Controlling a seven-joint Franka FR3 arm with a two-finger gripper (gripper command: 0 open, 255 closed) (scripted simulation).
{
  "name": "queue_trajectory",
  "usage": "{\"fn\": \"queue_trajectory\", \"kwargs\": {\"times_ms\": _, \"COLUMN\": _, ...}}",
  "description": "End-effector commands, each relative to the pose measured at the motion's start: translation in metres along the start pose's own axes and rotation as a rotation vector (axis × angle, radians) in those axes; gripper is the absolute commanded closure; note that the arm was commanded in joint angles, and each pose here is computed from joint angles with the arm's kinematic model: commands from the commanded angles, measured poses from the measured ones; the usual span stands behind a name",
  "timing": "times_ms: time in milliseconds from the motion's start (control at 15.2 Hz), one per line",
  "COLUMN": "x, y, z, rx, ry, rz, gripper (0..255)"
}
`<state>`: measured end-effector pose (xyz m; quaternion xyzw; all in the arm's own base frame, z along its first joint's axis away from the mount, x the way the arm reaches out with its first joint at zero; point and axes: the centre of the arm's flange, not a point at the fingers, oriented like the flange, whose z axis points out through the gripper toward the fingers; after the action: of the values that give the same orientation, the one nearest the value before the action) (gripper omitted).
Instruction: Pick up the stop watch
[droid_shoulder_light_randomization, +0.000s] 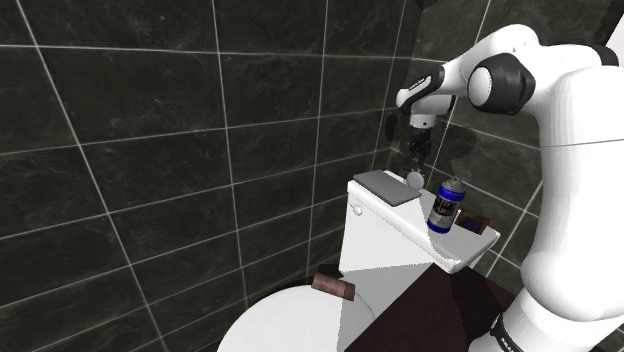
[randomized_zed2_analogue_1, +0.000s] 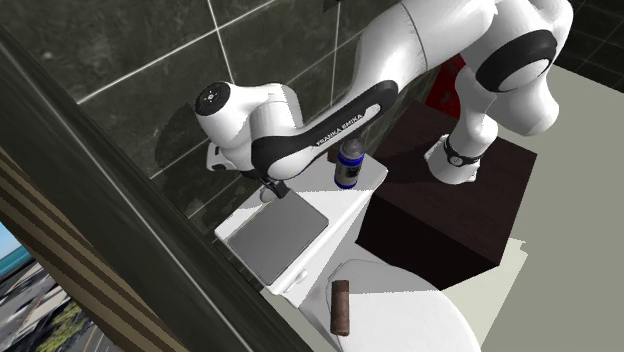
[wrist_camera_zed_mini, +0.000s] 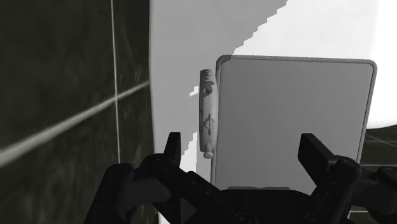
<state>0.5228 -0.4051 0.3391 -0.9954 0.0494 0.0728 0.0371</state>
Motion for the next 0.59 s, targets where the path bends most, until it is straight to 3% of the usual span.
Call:
{"fn": "queue_trajectory", "kwargs": {"times_ms": 0, "x": 0.003, "y": 0.017, "z": 0.021, "rx": -0.019, "ry": 0.004, "rz": 0.016, "gripper": 0}}
{"fn": "queue_trajectory", "kwargs": {"times_ms": 462, "x": 0.007, "y": 0.019, "z": 0.05, "rx": -0.019, "ry": 0.004, "rz": 0.016, "gripper": 0}}
{"fn": "queue_trajectory", "kwargs": {"times_ms": 528, "x": 0.007, "y": 0.019, "z": 0.054, "rx": -0.019, "ry": 0.004, "rz": 0.016, "gripper": 255}}
